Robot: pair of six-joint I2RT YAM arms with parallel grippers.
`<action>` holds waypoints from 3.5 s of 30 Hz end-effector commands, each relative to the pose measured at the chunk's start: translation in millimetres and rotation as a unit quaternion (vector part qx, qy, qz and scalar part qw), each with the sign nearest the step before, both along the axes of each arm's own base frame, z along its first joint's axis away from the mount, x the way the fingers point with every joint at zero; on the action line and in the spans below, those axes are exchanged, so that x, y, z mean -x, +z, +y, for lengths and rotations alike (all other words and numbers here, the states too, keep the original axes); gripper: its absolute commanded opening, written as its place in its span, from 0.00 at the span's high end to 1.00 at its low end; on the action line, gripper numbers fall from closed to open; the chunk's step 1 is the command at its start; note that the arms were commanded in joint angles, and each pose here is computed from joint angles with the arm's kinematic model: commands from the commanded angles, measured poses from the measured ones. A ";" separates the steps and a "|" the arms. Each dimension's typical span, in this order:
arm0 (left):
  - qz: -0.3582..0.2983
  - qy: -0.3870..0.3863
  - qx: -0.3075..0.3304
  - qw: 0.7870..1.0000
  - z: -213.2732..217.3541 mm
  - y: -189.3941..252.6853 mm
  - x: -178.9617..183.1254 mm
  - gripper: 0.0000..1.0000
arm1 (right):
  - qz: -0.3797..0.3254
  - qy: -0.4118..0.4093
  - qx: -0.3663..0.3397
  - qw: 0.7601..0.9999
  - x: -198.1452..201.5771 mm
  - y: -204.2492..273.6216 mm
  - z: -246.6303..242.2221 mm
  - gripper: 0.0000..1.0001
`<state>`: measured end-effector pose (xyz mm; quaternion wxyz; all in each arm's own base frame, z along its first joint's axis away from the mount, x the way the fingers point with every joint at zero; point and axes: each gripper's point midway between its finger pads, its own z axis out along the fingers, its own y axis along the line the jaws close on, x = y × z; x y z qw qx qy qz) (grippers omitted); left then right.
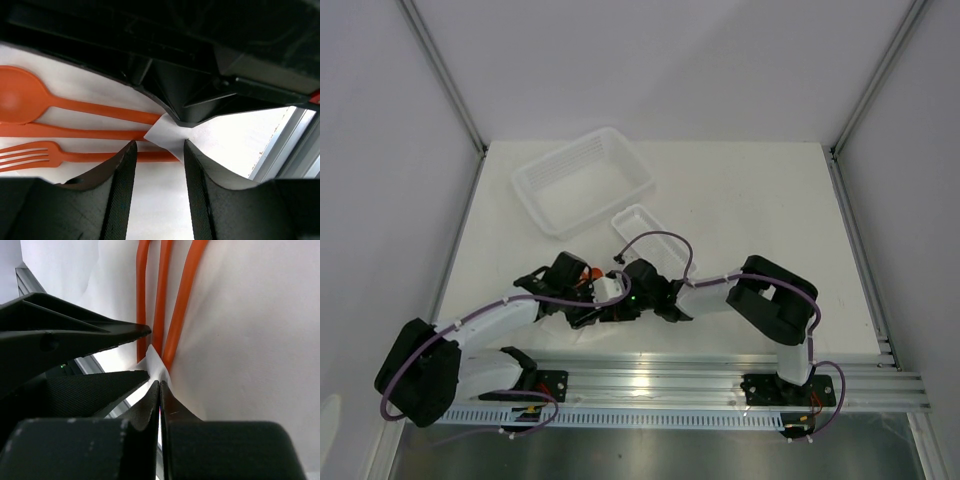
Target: Place the utensils on the paper napkin and roll it up
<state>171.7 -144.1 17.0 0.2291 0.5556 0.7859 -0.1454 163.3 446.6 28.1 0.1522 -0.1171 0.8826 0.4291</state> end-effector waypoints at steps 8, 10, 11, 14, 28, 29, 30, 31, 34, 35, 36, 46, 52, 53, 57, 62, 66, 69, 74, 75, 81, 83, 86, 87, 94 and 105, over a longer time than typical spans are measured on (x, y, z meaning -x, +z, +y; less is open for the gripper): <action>-0.007 -0.002 -0.016 1.000 -1.6 -5.0 -9.6 0.55 | -0.047 -0.054 0.001 0.997 -21.6 44.2 -7.9 1.00; -0.007 -0.001 -0.014 1.000 -1.9 -5.2 -9.5 0.55 | -0.049 -0.066 0.027 0.996 -21.3 42.0 -19.6 0.99; -0.006 -0.001 -0.014 1.000 -1.9 -5.2 -9.5 0.55 | -0.058 -0.082 0.034 0.994 -26.8 45.0 -24.8 0.99; -0.005 0.000 -0.016 1.000 -1.6 -5.9 -9.4 0.55 | -0.070 -0.104 0.060 0.990 -27.6 50.0 -40.4 0.97; -0.002 0.006 -0.019 1.000 -1.3 -6.2 -10.3 0.54 | -0.089 -0.188 0.097 0.973 -40.1 51.8 -95.8 0.97; -0.002 0.008 -0.018 1.000 -1.6 -5.7 -11.1 0.54 | -0.089 -0.188 0.100 0.973 -42.2 49.0 -95.5 0.98; -0.001 0.010 -0.019 1.000 -1.4 -6.0 -11.0 0.54 | -0.091 -0.191 0.103 0.972 -45.7 47.1 -95.0 0.99; -0.002 0.010 -0.019 1.000 -1.6 -5.5 -11.9 0.54 | -0.093 -0.196 0.105 0.971 -48.3 44.6 -95.0 1.00; -0.005 0.014 -0.020 1.000 -1.1 -5.5 -13.0 0.54 | -0.086 -0.201 0.122 0.968 -50.1 28.8 -96.5 1.00; -0.006 0.014 -0.020 1.000 -1.4 -5.0 -13.4 0.54 | -0.080 -0.207 0.130 0.966 -50.8 20.7 -98.1 1.00; -0.005 0.015 -0.021 1.000 -0.7 -5.5 -13.2 0.54 | -0.083 -0.211 0.119 0.967 -53.5 22.1 -93.2 1.00; -0.004 0.016 -0.021 1.000 -0.8 -5.3 -13.6 0.54 | -0.050 -0.221 0.098 0.969 -55.4 -14.2 -81.9 1.00; -0.005 0.015 -0.020 1.000 -1.3 -5.2 -13.8 0.55 | -0.047 -0.229 0.027 0.972 -60.4 -9.9 -74.0 1.00; -0.004 0.015 -0.020 1.000 -1.3 -5.3 -13.3 0.55 | -0.047 -0.228 0.017 0.972 -60.8 -8.7 -72.3 1.00; -0.005 0.015 -0.020 1.000 -1.2 -5.5 -13.6 0.55 | -0.060 -0.214 -0.048 0.974 -65.4 6.8 -56.9 1.00; -0.007 0.016 -0.019 1.000 -1.5 -4.6 -14.6 0.55 | -0.086 -0.163 -0.089 0.979 -61.2 29.1 -29.6 1.00; -0.007 0.017 -0.021 1.000 -0.9 -5.2 -14.4 0.55 | -0.095 -0.144 -0.087 0.981 -56.6 33.5 -20.2 1.00; -0.008 0.019 -0.021 1.000 -0.6 -5.1 -15.0 0.55 | -0.090 -0.144 -0.090 0.981 -55.4 33.6 -19.6 1.00; -0.010 0.020 -0.018 1.000 -1.4 -4.2 -15.6 0.56 | -0.076 -0.121 -0.092 0.986 -43.3 31.0 -13.1 1.00; -0.009 0.020 -0.019 1.000 -1.1 -4.1 -15.1 0.56 | -0.073 -0.113 -0.092 0.987 -40.2 31.3 -9.9 1.00; -0.009 0.020 -0.017 1.000 -1.5 -2.2 -14.4 0.57 | -0.046 -0.075 -0.092 0.992 -24.5 24.3 2.6 1.00; -0.009 0.020 -0.017 1.000 -1.6 -1.4 -15.2 0.57 | -0.048 -0.065 -0.085 0.993 -19.5 24.3 5.8 1.00; -0.007 0.021 -0.019 1.000 -0.9 -2.1 -14.1 0.58 | -0.046 -0.064 -0.054 0.995 -18.7 13.8 4.8 1.00; -0.007 0.021 -0.018 1.000 -1.4 -1.4 -14.0 0.58 | -0.044 -0.066 -0.046 0.996 -19.6 10.4 3.7 1.00; 0.001 0.025 -0.009 1.000 -2.1 8.0 -8.6 0.56 | -0.021 -0.082 0.012 0.996 -22.2 -15.7 -9.9 1.00; -0.037 0.022 -0.010 0.999 7.4 37.1 -7.8 0.50 | -0.011 -0.083 0.016 0.996 -24.3 -20.3 -14.4 1.00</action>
